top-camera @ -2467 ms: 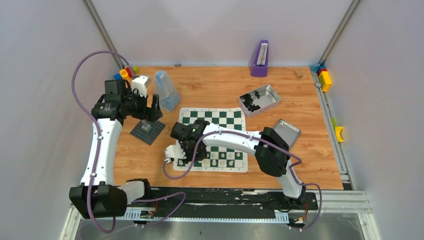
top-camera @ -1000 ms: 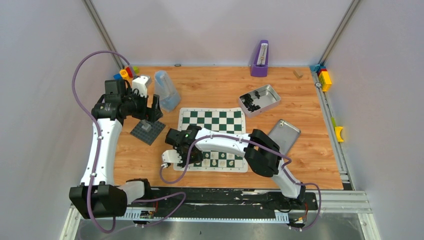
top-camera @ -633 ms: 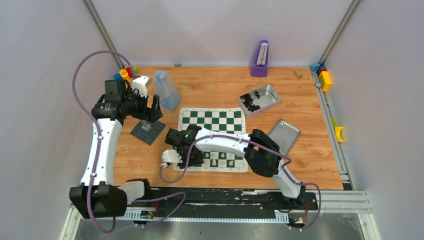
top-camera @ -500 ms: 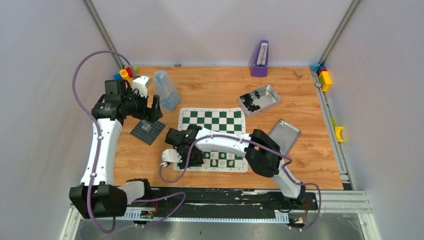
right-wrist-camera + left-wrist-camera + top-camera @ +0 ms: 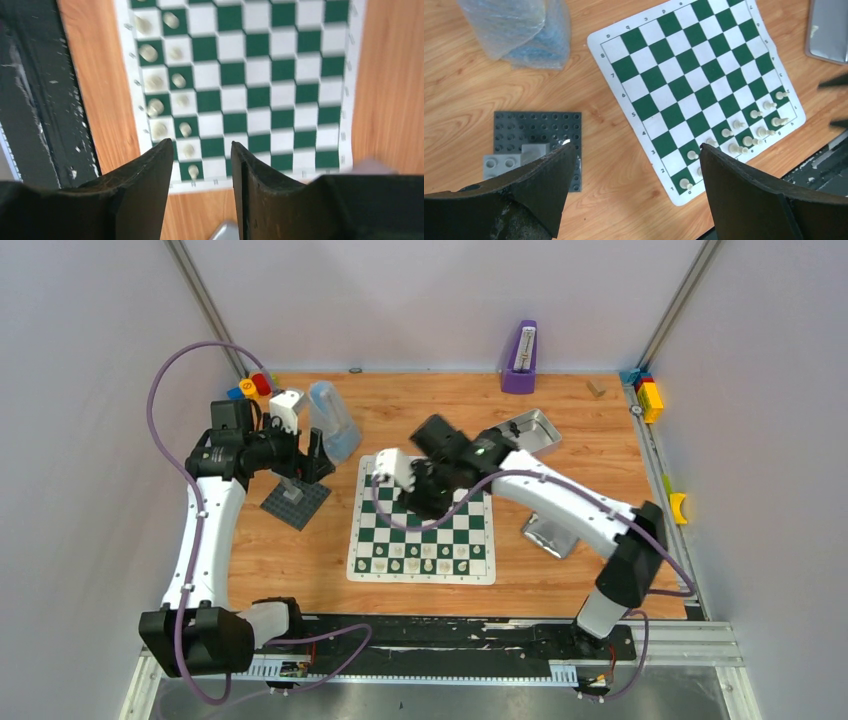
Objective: Set up the chess pieces on the board
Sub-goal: Pick up the chess piece from the storage box.
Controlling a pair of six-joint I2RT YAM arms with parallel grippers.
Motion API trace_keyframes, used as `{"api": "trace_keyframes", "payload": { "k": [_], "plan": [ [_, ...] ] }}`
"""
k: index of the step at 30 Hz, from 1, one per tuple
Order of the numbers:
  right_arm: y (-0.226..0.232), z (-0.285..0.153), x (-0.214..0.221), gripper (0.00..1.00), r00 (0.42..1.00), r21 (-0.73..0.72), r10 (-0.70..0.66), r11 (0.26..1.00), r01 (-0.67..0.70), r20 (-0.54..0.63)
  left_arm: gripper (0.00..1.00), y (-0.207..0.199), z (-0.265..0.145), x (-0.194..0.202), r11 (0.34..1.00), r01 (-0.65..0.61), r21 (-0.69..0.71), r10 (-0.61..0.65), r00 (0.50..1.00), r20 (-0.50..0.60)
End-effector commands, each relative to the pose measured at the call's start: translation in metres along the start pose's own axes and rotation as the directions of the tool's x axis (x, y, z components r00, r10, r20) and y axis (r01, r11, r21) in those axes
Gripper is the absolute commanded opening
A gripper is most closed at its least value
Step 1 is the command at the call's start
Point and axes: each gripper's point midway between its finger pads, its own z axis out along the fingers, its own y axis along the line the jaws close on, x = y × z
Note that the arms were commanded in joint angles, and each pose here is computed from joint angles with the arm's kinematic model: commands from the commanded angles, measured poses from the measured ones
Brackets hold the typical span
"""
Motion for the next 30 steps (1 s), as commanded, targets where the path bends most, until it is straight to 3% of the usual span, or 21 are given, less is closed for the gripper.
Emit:
{"api": "trace_keyframes", "payload": {
  "k": [1, 5, 10, 18, 27, 30],
  "plan": [
    [-0.040, -0.041, 0.056, 0.48, 0.956, 0.059, 0.276, 0.957, -0.283, 0.102, 1.00, -0.016, 0.003, -0.013, 0.994, -0.022, 0.104, 0.014, 0.997, 0.076],
    [-0.079, -0.077, 0.122, 0.51, 0.869, 0.190, 0.458, 0.851, -0.489, 0.188, 1.00, -0.019, 0.008, -0.015, 0.992, -0.035, 0.122, 0.022, 0.994, 0.103],
    [-0.107, -0.111, 0.206, 0.52, 0.698, 0.296, 0.649, 0.632, -0.716, 0.302, 1.00, -0.023, 0.011, -0.012, 0.991, -0.063, 0.119, 0.047, 0.990, 0.133],
    [-0.138, -0.117, 0.315, 0.46, 0.425, 0.362, 0.807, 0.284, -0.888, 0.410, 1.00, -0.023, 0.007, -0.008, 0.992, -0.093, 0.091, 0.079, 0.986, 0.146],
    [-0.162, -0.103, 0.353, 0.46, 0.283, 0.344, 0.851, 0.130, -0.930, 0.442, 1.00, -0.020, 0.008, 0.000, 0.992, -0.100, 0.072, 0.089, 0.985, 0.145],
    [-0.168, -0.100, 0.360, 0.45, 0.260, 0.347, 0.858, 0.104, -0.932, 0.443, 1.00, -0.020, 0.008, 0.003, 0.992, -0.106, 0.065, 0.095, 0.984, 0.149]
  ]
}}
